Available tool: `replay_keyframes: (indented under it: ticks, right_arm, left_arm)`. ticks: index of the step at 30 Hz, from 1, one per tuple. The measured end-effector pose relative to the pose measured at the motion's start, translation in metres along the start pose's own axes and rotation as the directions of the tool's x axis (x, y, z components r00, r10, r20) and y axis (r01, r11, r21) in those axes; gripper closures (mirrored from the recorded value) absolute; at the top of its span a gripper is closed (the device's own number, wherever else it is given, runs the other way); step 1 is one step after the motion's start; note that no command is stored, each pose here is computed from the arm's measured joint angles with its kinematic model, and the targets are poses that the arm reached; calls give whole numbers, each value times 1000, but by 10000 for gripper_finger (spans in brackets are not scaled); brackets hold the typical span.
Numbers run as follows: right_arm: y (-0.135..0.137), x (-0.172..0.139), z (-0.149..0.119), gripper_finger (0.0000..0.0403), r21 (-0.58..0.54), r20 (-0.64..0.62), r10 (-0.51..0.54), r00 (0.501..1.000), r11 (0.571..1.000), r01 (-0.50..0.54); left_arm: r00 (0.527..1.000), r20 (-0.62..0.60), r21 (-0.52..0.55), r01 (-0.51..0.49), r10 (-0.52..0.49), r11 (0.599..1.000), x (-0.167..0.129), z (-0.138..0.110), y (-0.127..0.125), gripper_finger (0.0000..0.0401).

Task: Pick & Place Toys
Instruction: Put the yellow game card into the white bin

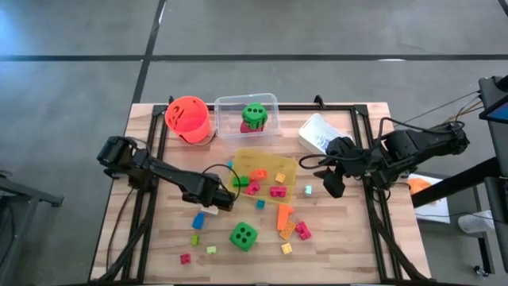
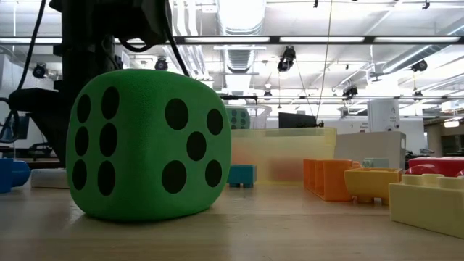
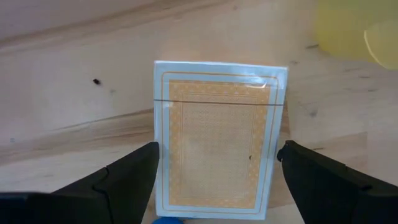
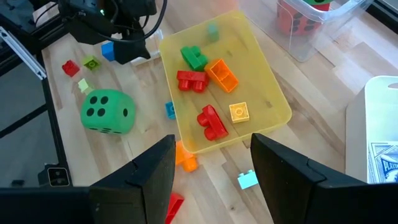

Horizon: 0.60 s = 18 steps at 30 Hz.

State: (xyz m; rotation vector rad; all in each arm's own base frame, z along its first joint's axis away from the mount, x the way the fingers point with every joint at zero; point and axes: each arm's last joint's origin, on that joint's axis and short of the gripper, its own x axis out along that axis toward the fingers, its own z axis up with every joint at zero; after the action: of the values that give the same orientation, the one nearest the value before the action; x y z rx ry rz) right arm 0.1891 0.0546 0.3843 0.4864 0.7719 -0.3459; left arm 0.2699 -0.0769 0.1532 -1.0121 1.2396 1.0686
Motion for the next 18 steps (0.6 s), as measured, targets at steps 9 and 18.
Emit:
replay_keyframes:
  ticks: [9, 18]
  right_arm:
    - [0, 0, 0, 200, 0, 0, 0, 1000, 1000, 0]
    - [0, 0, 0, 200, 1, -3, 4, 1000, 1000, -4]
  left_arm:
    - [1000, -3, 7, -1, 1, 1000, 5, 0, 4, 75]
    - [1000, -1, -18, -7, 7, 1000, 6, 1, 5, 75]
